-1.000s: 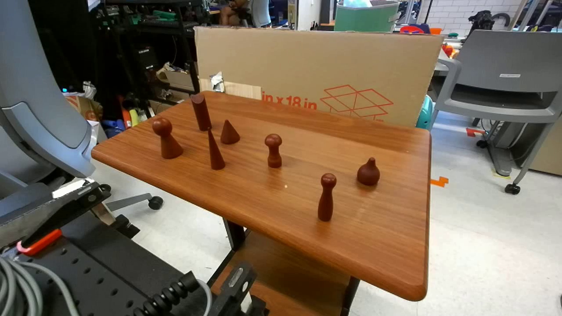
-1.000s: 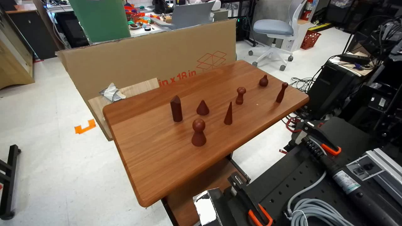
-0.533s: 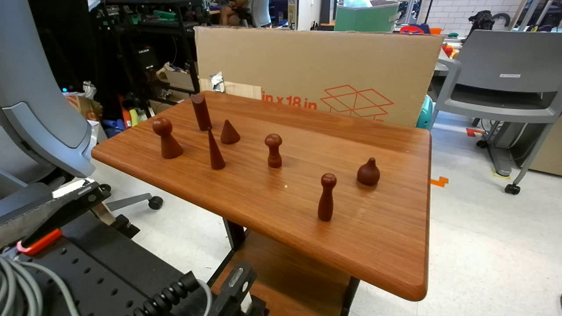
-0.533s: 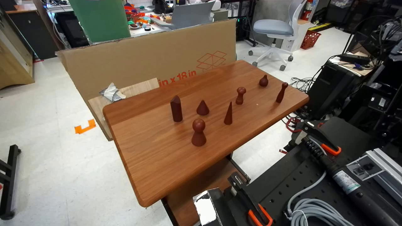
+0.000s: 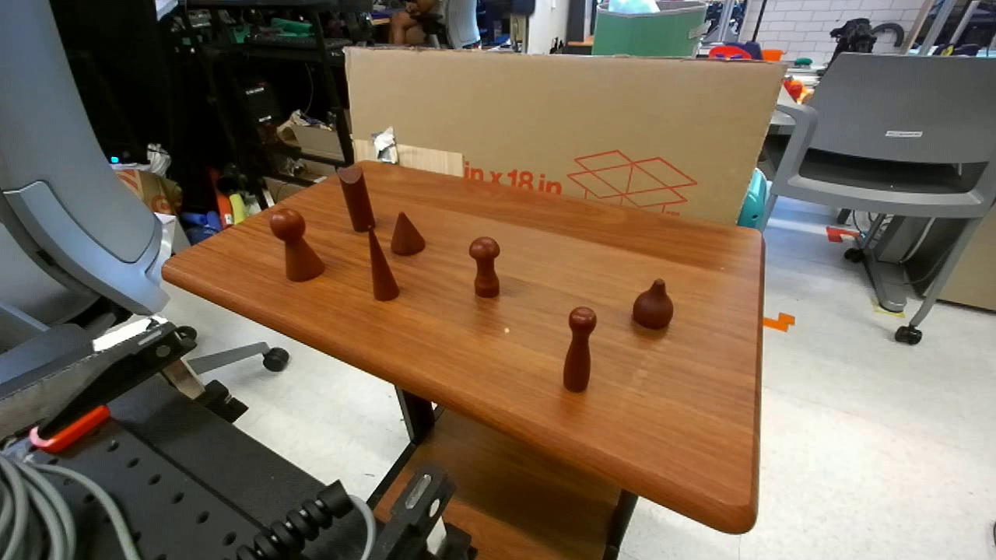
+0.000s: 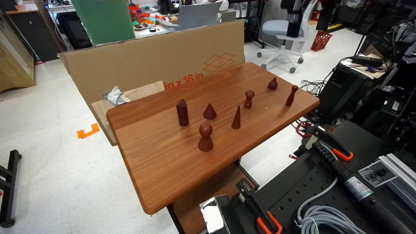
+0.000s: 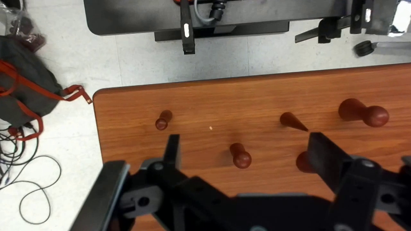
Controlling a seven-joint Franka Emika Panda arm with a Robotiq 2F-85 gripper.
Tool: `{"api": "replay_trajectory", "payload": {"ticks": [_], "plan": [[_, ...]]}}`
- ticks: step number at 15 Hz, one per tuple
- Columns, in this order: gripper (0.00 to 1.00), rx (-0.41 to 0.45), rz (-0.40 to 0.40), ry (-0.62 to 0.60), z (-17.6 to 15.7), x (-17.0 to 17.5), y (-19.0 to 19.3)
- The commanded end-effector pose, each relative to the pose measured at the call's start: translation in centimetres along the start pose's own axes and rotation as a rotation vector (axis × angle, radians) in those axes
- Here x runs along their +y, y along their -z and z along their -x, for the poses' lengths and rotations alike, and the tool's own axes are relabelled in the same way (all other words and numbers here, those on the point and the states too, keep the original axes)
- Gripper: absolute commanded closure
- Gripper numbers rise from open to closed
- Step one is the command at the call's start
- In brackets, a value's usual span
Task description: Move the pond backward
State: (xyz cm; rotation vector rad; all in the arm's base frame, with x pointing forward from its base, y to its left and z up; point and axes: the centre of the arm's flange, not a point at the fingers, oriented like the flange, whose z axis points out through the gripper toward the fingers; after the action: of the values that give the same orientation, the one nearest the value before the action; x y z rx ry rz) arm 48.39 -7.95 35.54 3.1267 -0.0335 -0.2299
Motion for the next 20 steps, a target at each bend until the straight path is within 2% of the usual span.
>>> {"api": "replay_trajectory", "payload": {"ticks": [1,6,10,20], "plan": [[0.0,-0.029,0.031,0.019,-5.2,0.1,-4.3],[0.0,0.019,0.111,0.041,-9.1,-0.4,-10.2],[0.0,0.043,0.176,0.083,-10.3,-1.5,-13.6],[0.0,0.0,0.188,0.175,-11.4,-5.9,-16.3]]}}
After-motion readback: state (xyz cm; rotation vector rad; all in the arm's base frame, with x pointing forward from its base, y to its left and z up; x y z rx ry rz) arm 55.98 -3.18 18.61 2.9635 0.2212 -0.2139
